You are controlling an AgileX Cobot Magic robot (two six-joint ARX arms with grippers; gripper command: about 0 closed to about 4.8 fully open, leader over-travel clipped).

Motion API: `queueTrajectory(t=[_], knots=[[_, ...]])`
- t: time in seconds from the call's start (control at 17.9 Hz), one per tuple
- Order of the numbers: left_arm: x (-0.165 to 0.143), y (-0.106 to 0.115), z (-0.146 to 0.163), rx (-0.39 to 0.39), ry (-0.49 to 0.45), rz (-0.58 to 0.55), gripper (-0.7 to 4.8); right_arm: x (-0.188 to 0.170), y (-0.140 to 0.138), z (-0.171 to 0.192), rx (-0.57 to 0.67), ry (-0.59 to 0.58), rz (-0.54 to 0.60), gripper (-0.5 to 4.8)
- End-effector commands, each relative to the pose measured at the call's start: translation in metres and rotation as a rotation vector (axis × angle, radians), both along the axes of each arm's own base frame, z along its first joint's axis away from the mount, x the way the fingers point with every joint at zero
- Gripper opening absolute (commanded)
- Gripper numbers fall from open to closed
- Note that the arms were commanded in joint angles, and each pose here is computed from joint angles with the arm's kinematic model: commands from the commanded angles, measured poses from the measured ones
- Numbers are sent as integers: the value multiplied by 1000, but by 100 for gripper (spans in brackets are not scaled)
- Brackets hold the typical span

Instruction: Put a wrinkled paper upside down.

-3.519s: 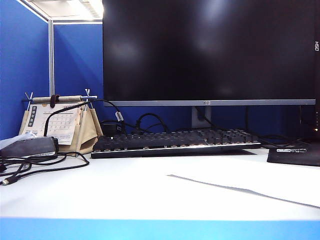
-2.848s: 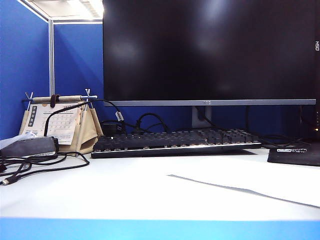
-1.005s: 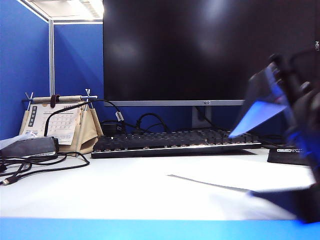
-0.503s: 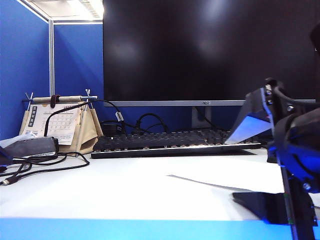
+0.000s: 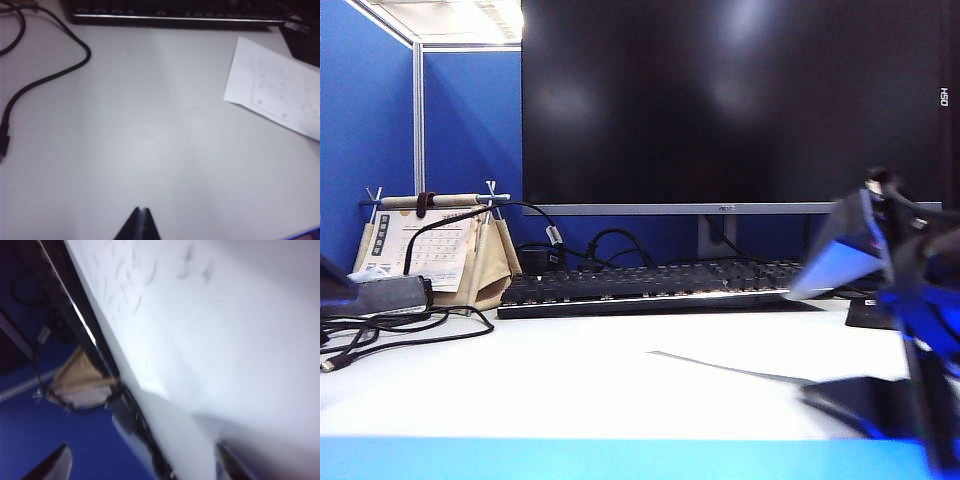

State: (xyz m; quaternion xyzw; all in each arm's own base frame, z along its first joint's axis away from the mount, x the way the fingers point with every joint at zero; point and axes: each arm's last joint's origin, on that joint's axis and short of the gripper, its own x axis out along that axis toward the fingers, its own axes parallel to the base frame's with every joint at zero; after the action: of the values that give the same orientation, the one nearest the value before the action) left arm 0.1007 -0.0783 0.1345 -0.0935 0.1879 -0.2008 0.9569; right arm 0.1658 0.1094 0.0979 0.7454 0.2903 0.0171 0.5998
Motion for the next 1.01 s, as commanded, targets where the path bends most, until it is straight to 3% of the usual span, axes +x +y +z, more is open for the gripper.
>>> queueTrajectory(t=[0.06,0.28,0.34,0.39,0.45,0.61,0.78,0.89,1.01], knots=[[1,-1,3,-20,-20,-9,9,28,10,36,46,-270,-97,366],[0,-2,4,-28,-16,-37,9,28,21,47,94,-330,-33,364],[0,-2,4,-31,-14,-48,9,25,23,50,116,-355,-20,352],[0,-2,4,-28,-16,-49,9,18,24,55,148,-391,0,303],[1,-1,4,-19,-25,-23,9,10,24,58,153,-406,21,302],[1,-1,4,-18,-26,-17,9,-12,8,56,74,-443,37,302],[1,-1,5,-26,-35,-21,9,-34,-8,38,-63,-347,106,301],[1,-2,7,-25,-51,-25,9,-35,-9,41,-68,-346,89,301],[1,-3,7,-23,-58,-51,9,-33,-9,53,-30,-434,56,287]])
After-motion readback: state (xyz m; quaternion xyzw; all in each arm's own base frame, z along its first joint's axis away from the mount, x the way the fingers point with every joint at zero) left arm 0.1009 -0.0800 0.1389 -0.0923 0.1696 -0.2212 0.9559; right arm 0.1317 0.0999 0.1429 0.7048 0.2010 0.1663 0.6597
